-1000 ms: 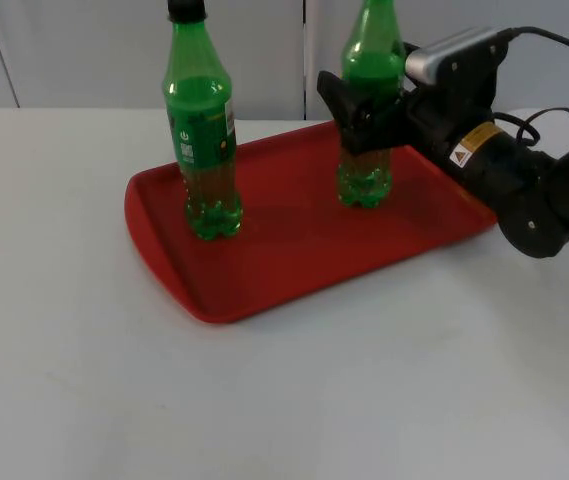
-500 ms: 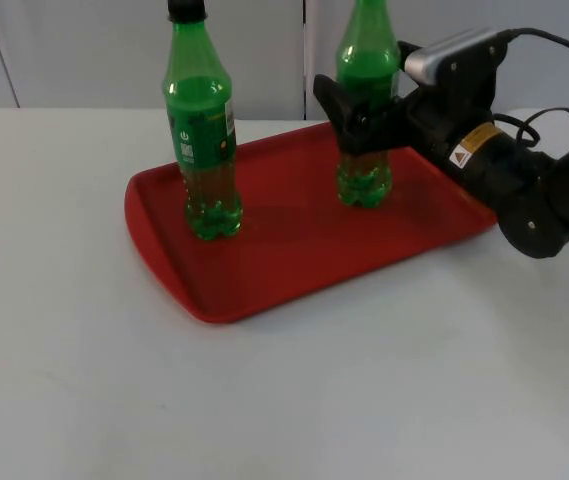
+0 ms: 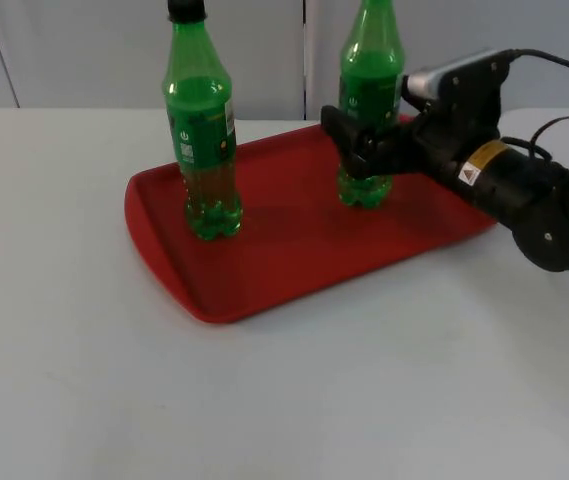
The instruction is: Place the bottle upright on the tray.
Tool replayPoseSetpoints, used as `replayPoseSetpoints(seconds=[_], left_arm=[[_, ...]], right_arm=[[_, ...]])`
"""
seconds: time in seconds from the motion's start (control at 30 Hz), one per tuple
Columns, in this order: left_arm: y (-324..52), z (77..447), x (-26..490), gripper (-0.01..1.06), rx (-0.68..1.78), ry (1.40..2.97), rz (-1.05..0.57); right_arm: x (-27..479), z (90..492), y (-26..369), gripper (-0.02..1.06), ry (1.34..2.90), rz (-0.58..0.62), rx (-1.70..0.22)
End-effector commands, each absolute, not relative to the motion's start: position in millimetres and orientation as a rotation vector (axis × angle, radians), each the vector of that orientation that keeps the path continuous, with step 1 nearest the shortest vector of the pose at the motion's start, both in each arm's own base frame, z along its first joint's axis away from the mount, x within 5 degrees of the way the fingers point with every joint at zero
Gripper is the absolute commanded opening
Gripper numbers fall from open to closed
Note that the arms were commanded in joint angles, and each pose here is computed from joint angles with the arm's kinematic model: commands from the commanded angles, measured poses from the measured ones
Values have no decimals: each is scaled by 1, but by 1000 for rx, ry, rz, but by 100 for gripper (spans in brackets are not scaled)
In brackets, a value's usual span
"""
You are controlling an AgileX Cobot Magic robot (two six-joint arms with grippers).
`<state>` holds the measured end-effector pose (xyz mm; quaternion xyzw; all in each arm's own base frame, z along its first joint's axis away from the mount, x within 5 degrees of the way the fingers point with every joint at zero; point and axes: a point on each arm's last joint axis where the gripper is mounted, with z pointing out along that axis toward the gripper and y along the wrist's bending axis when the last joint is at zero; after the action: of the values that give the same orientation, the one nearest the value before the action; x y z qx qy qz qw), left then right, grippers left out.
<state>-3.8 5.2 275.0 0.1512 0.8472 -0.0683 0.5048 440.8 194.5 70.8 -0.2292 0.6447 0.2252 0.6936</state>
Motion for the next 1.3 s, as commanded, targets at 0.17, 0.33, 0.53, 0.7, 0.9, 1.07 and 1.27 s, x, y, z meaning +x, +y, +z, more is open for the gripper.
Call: replayPoseSetpoints(seconds=[0.17, 0.33, 0.53, 0.7, 0.9, 1.07, 1.27], left_arm=[[5, 275, -3, 105, 369, 2035, -164], [5, 275, -3, 105, 369, 2035, -164], [5, 275, -3, 105, 369, 2035, -164], [5, 275, -3, 105, 369, 2035, -164], [5, 275, -3, 105, 369, 2035, -164], [5, 275, -3, 105, 369, 2035, -164], [6, 275, -3, 105, 328, 2042, -179]], right_arm=[[412, 84, 184, 105, 1535, 491, -528], [398, 91, 175, 105, 1656, 418, -580], [378, 109, 164, 105, 1797, 381, -601], [367, 120, 153, 105, 1982, 293, -610], [357, 129, 142, 105, 2211, 209, -565], [352, 149, 137, 105, 2245, 191, -515], [343, 177, 135, 105, 2242, 178, -483]])
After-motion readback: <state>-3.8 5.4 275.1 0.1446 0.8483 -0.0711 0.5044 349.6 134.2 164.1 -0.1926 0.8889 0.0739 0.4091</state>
